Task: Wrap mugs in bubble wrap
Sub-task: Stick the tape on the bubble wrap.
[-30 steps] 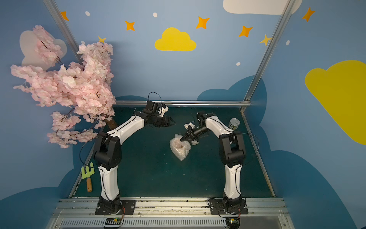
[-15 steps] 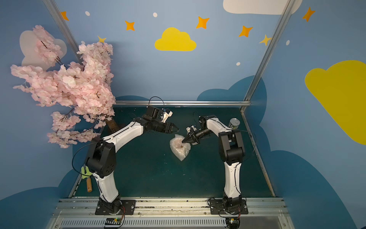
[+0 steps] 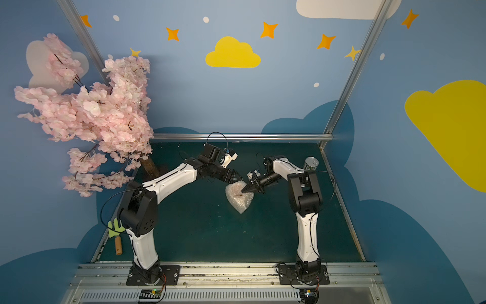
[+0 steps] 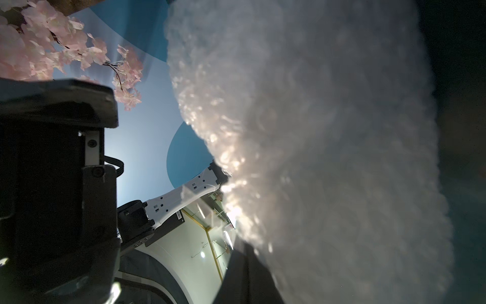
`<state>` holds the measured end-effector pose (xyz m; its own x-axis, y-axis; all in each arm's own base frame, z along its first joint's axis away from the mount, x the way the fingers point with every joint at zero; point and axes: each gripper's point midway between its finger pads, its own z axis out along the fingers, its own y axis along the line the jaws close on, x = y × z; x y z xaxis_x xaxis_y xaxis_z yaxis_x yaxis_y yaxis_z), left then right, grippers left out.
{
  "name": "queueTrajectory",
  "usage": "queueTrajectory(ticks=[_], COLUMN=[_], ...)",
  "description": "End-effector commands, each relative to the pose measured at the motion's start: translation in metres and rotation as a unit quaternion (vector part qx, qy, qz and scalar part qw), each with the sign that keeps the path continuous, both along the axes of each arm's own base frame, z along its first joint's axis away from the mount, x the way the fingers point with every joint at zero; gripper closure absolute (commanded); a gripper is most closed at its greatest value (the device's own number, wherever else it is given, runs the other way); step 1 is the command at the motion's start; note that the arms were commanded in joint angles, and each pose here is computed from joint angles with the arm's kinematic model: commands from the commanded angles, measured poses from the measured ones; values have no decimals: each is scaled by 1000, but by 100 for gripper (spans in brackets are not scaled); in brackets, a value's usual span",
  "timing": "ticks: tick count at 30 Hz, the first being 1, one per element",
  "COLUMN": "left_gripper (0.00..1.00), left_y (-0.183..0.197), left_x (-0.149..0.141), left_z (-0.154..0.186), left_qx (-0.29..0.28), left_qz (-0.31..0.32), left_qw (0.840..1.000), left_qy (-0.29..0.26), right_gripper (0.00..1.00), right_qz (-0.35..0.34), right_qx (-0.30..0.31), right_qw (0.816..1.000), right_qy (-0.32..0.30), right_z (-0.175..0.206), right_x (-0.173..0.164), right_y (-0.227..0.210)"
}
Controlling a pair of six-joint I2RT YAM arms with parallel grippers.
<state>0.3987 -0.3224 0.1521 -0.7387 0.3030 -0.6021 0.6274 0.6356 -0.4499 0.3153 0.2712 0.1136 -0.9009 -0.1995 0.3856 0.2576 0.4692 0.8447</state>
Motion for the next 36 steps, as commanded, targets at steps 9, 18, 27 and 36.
queueTrajectory(ticks=[9, 18, 27, 36], left_gripper=[22, 23, 24, 25], left_y=[3, 4, 4, 3], left_x=[8, 8, 8, 11], left_z=[-37, -51, -60, -58], left_qx=[75, 99, 109, 108], left_qz=[-4, -1, 1, 3], left_qw=[997, 995, 994, 994], left_qy=[-7, -11, -5, -6], right_gripper=[100, 100, 100, 83], right_qz=[0, -3, -3, -3], right_qx=[-12, -17, -22, -27], right_qw=[1000, 1000, 1000, 1000], right_qy=[20, 21, 17, -3], right_z=[-13, -15, -12, -3], right_x=[-4, -2, -3, -3], right_y=[-2, -3, -3, -2])
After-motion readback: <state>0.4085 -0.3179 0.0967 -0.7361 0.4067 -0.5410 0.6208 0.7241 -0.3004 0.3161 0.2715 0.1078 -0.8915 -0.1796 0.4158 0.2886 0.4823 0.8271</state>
